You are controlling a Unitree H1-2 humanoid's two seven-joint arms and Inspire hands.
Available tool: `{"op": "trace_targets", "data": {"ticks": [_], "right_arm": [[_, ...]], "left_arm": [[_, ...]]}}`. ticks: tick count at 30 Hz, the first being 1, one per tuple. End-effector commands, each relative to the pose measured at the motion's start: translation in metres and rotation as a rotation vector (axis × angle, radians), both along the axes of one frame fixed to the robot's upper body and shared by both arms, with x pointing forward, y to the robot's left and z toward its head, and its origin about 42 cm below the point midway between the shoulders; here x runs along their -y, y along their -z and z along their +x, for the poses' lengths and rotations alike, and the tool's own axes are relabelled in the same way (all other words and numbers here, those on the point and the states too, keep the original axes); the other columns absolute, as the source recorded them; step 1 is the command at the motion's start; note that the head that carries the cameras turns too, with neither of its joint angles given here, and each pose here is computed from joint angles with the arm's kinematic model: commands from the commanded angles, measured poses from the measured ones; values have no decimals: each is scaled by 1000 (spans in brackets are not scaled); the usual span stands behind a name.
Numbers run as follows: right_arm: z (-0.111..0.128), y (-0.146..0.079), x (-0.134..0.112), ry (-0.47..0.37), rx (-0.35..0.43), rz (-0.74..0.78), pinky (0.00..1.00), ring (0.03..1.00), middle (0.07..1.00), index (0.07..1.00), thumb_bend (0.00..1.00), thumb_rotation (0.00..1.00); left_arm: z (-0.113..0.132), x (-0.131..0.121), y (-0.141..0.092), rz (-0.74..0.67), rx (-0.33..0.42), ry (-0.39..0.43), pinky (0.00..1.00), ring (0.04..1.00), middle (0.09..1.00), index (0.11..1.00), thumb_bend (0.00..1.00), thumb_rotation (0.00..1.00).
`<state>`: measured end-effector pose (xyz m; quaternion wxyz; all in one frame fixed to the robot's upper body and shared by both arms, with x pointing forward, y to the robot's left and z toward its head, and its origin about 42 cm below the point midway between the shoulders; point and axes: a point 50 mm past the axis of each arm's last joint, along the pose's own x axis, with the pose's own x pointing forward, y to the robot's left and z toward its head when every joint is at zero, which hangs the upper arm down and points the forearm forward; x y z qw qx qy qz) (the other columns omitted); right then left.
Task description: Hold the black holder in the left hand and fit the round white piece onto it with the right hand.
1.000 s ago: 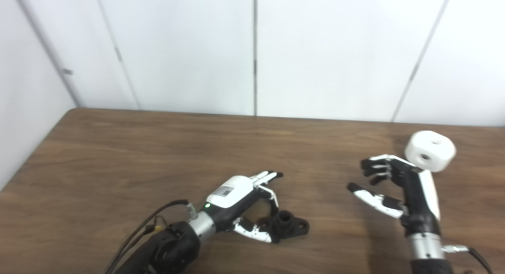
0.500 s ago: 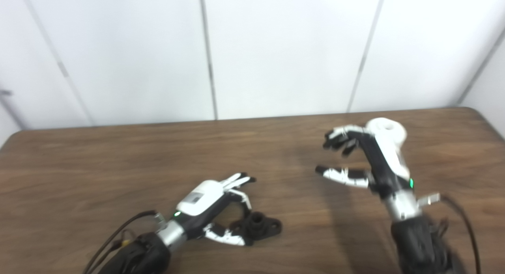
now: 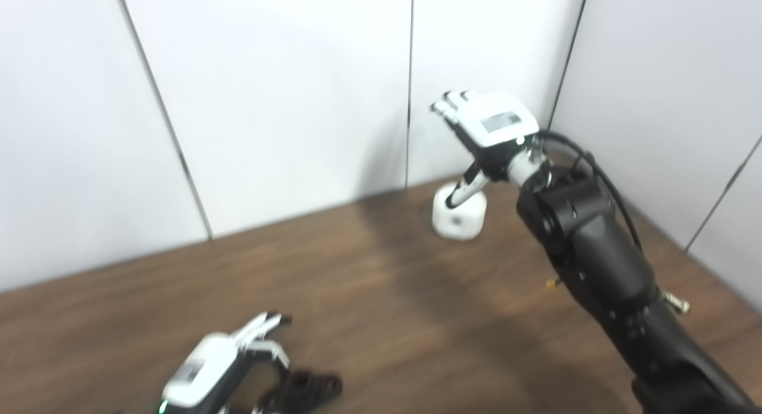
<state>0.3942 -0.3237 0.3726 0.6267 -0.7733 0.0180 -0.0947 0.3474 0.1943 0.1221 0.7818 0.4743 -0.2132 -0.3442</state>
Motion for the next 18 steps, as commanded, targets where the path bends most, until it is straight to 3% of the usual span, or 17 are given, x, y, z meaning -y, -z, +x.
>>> {"op": "trace_targets", "data": {"ticks": [1,7,12,18], "right_arm": [[6,-12,5,44,0,-18,874,992,1000,948,995,367],[29,-15,19,147,-106,-54,874,999,1000,931,1000,370],[43,-11,27,169,-157,-43,884,1000,1000,935,1000,377],[58,-4,29,184,-274,81,958,1000,1000,952,1000,392]], "left_arm": [[-10,-24,36,154,-135,-36,838,966,935,487,522,53],[-10,-29,41,153,-120,-29,828,963,933,487,522,56],[-11,-31,41,143,-121,-36,828,962,924,486,522,56],[-13,-31,38,148,-123,-32,830,965,933,486,522,56]]}}
